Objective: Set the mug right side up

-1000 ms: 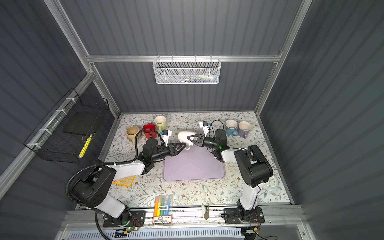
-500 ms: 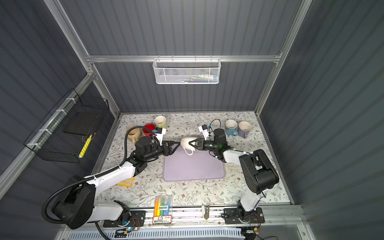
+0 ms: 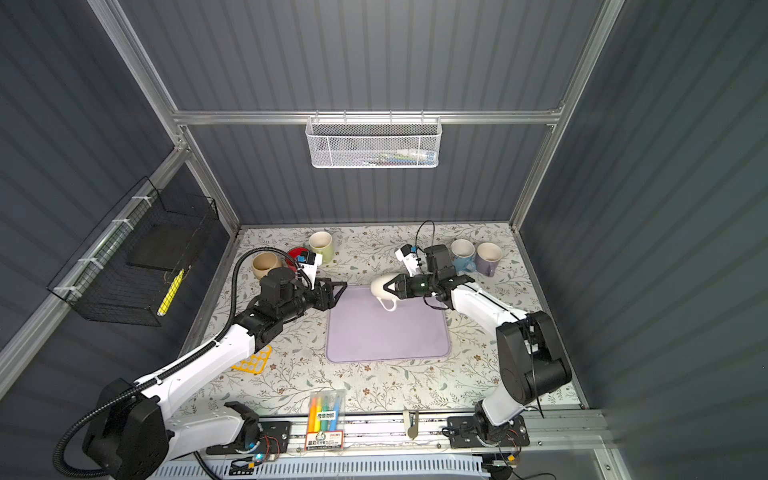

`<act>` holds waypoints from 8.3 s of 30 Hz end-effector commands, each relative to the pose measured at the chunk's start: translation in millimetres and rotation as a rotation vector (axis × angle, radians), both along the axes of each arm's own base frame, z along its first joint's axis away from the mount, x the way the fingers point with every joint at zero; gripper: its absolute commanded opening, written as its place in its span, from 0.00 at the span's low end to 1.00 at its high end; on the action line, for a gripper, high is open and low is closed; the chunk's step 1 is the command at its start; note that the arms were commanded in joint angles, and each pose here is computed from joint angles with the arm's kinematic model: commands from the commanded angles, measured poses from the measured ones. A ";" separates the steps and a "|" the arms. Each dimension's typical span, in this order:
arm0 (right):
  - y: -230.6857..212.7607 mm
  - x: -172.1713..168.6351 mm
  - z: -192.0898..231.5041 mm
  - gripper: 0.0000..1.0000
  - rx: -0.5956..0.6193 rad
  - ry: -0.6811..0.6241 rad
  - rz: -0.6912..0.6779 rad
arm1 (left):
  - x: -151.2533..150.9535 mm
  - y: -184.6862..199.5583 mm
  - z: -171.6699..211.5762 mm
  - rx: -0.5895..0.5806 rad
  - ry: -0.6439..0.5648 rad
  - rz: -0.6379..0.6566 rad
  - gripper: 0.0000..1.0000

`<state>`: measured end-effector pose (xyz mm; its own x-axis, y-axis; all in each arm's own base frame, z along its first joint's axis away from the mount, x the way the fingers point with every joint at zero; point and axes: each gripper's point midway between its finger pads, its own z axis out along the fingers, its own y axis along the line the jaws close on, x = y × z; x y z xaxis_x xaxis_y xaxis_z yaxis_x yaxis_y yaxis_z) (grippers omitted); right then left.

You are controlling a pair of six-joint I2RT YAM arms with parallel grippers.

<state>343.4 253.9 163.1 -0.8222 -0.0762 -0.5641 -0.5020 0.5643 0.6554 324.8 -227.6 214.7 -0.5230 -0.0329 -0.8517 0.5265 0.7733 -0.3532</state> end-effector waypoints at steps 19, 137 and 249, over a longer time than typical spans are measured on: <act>-56.2 13.6 19.3 0.00 -0.481 -0.012 -0.024 | -8.1 30.5 -8.1 0.201 -0.006 0.051 0.70; -116.1 192.6 -77.3 0.15 -0.851 0.026 -0.061 | -45.5 70.3 -5.2 0.288 0.012 0.120 0.67; -223.0 61.8 97.0 0.83 -0.677 -0.441 -0.802 | 19.7 124.4 -6.0 0.352 -0.211 0.566 1.00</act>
